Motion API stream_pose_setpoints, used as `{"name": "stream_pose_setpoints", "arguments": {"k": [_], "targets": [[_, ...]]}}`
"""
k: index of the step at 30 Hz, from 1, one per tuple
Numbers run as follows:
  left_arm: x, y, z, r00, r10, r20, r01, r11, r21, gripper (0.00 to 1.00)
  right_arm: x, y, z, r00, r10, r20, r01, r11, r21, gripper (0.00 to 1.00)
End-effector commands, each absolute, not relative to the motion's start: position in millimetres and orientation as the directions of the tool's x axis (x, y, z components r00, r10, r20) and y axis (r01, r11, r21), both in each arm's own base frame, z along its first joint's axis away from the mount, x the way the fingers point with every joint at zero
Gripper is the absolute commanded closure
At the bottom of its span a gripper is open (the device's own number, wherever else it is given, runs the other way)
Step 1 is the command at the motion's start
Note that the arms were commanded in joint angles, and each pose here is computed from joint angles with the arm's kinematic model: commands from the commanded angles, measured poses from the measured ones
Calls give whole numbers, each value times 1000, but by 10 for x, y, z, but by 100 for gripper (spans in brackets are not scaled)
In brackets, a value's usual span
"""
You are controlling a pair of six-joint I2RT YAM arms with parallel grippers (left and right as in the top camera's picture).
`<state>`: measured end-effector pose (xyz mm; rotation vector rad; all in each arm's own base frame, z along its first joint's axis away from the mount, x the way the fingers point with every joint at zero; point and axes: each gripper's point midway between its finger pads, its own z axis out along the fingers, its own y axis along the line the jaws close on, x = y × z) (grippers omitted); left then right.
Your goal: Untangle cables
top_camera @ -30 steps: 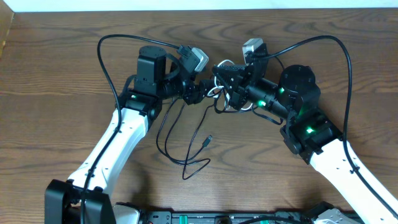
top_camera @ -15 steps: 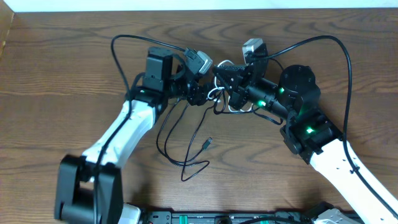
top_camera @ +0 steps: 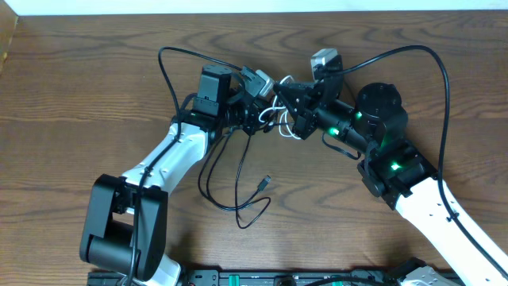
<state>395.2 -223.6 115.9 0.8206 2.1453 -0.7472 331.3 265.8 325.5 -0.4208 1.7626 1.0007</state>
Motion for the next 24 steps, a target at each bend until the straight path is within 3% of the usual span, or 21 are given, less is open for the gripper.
{"name": "stream_pose_setpoints", "arguments": {"k": [1, 7, 11, 15, 20, 24], "targets": [[4046, -2006, 1061, -595, 310, -742, 666, 706, -239, 92, 3578, 2359, 3341, -327, 231, -916, -549, 742, 383, 99], [4033, -1670, 921, -680, 280, -677, 587, 761, -275, 92, 3908, 1356, 3508, -109, 331, -937, -83, 937, 340, 99], [4040, -1413, 854, -727, 243, -642, 527, 797, -296, 92, 3817, 735, 3714, 39, 352, -935, 166, 921, 353, 99], [4041, -1209, 813, -760, 209, -616, 477, 822, -310, 93, 3677, 420, 3904, 117, 364, -924, 234, 894, 382, 99], [3967, -1303, 857, -765, 199, -613, 503, 779, -375, 92, 3702, 627, 3823, 26, 359, -933, 117, 926, 359, 98], [3865, -1533, 960, -752, 202, -627, 561, 696, -448, 92, 3794, 1013, 3483, -153, 346, -925, -30, 934, 355, 82]]}}
